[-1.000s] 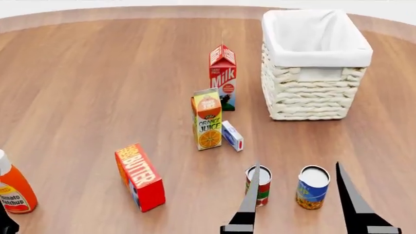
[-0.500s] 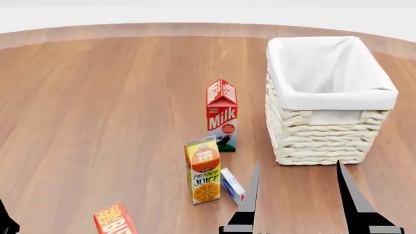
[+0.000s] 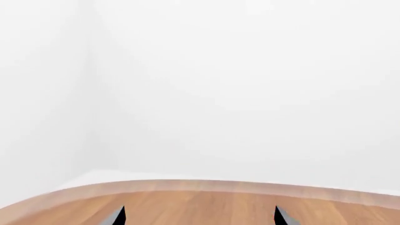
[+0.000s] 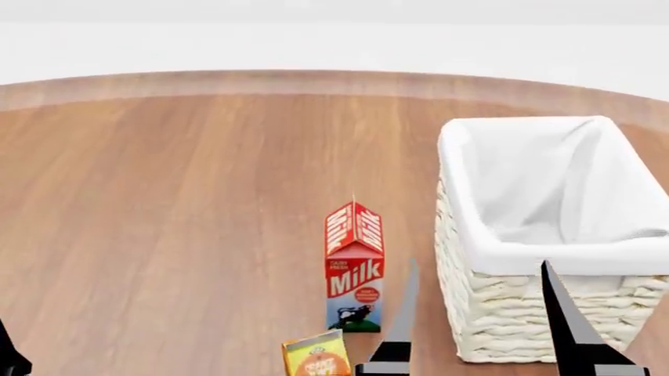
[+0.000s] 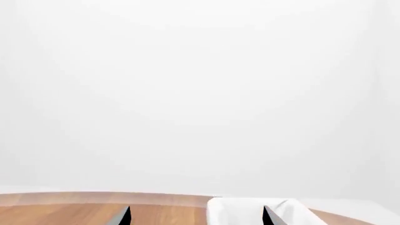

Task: Pick up the orange juice, and put it in the basket.

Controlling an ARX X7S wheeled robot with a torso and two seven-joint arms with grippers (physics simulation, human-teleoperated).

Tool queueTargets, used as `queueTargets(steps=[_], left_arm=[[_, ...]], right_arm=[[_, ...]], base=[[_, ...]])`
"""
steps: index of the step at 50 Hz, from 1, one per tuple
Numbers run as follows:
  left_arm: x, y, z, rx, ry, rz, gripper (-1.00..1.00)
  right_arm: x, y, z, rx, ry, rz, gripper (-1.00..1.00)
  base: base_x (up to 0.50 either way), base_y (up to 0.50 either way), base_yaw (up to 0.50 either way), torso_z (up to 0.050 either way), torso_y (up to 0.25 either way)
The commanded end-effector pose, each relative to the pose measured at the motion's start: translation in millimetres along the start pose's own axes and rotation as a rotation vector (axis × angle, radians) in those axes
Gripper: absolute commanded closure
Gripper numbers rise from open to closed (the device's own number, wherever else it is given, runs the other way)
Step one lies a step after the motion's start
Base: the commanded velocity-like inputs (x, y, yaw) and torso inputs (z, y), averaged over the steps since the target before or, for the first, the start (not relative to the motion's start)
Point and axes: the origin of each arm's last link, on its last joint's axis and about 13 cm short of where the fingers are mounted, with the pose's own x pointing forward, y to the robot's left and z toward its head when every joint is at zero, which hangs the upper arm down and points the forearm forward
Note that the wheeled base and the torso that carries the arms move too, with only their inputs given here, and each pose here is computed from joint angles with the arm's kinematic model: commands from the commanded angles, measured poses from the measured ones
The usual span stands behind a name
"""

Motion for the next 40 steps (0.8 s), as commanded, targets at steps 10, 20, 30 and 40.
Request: queueTargets(steps=[10,20,30,40], left_arm=[[-0.3,1.7,1.7,-0.039,-0.016,0.000,-1.00],[-0.6,2.3,2.9,-0.041,-0.017,0.002,-1.00],[-0.3,2.1,2.6,-0.040,-0.016,0.003,-1.00],[0.1,2.4,1.8,-0.040,-0.015,0.003,-1.00]], right_arm=[[0.5,-2.3,-3.7,0.036,0.011,-0.011,-1.00],[-1.0,-3.4,-5.4,0.076,-0.010,0.013,-1.00],[-0.5,-4.0,-6.2,0.082,-0.003,0.005,-1.00],[1.6,-4.3,-7.8,0.002,0.030,-0.044,-1.00]], base=[[0.35,0.00,0.00,0.000,0.001],[0.00,-0.31,0.00,0.000,0.000],[0.00,-0.50,0.00,0.000,0.000],[0.00,-0.24,0.00,0.000,0.000]])
